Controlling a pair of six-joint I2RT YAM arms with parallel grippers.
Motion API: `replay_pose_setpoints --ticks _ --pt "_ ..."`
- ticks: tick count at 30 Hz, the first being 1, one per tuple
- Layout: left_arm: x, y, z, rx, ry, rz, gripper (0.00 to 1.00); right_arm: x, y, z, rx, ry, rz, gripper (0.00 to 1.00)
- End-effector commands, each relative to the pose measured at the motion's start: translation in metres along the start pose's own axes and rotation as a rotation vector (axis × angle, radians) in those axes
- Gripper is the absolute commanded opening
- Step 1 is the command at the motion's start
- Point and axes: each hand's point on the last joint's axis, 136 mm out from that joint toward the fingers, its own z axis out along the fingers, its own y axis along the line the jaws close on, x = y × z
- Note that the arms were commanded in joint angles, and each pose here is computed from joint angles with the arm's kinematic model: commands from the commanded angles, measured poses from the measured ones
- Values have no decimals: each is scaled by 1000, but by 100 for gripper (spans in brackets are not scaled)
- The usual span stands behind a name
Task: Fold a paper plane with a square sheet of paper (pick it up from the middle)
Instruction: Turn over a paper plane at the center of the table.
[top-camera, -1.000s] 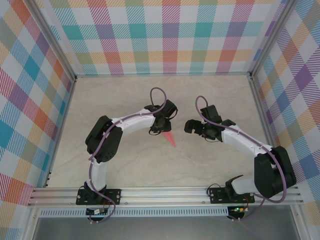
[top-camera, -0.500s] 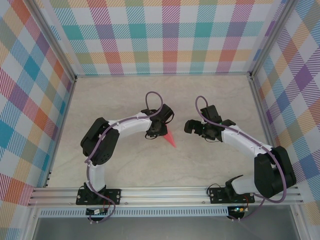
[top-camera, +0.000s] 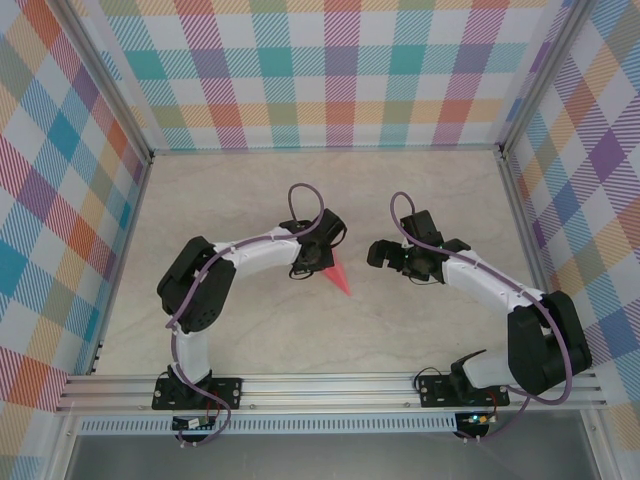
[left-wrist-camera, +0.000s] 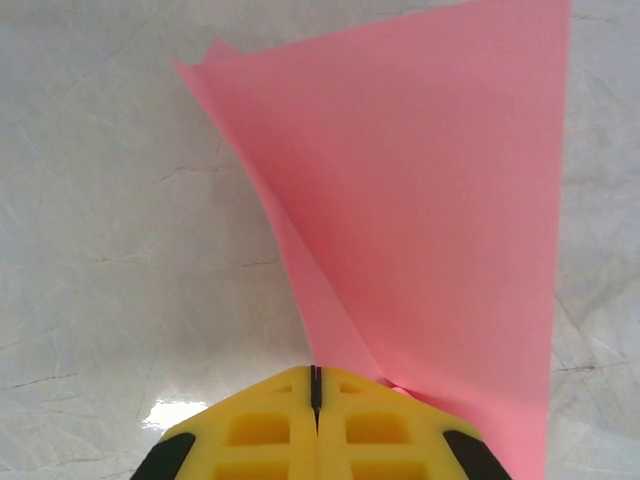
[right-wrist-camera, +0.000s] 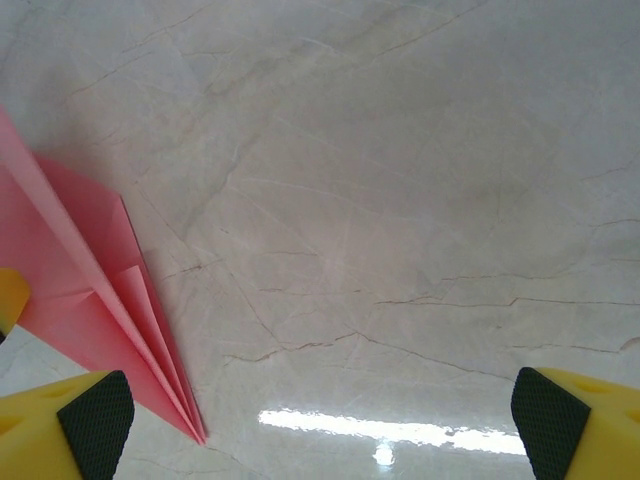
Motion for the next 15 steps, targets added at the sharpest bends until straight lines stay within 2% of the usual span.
replay_pose_setpoints --ticks 1,4,8,13,15 --pt "-17 -19 -40 123 -90 48 0 2 11 -5 -71 3 11 100" --pt "-23 -32 -62 240 -120 86 0 3 21 -11 -134 0 1 100" --pt "-27 -52 -78 455 -105 92 0 2 28 -20 -182 -32 13 100" --pt "-24 -77 -73 697 -32 53 0 2 36 -29 -250 -62 31 100" --pt "-22 -82 -64 730 -12 38 0 3 38 -30 -267 -61 41 100"
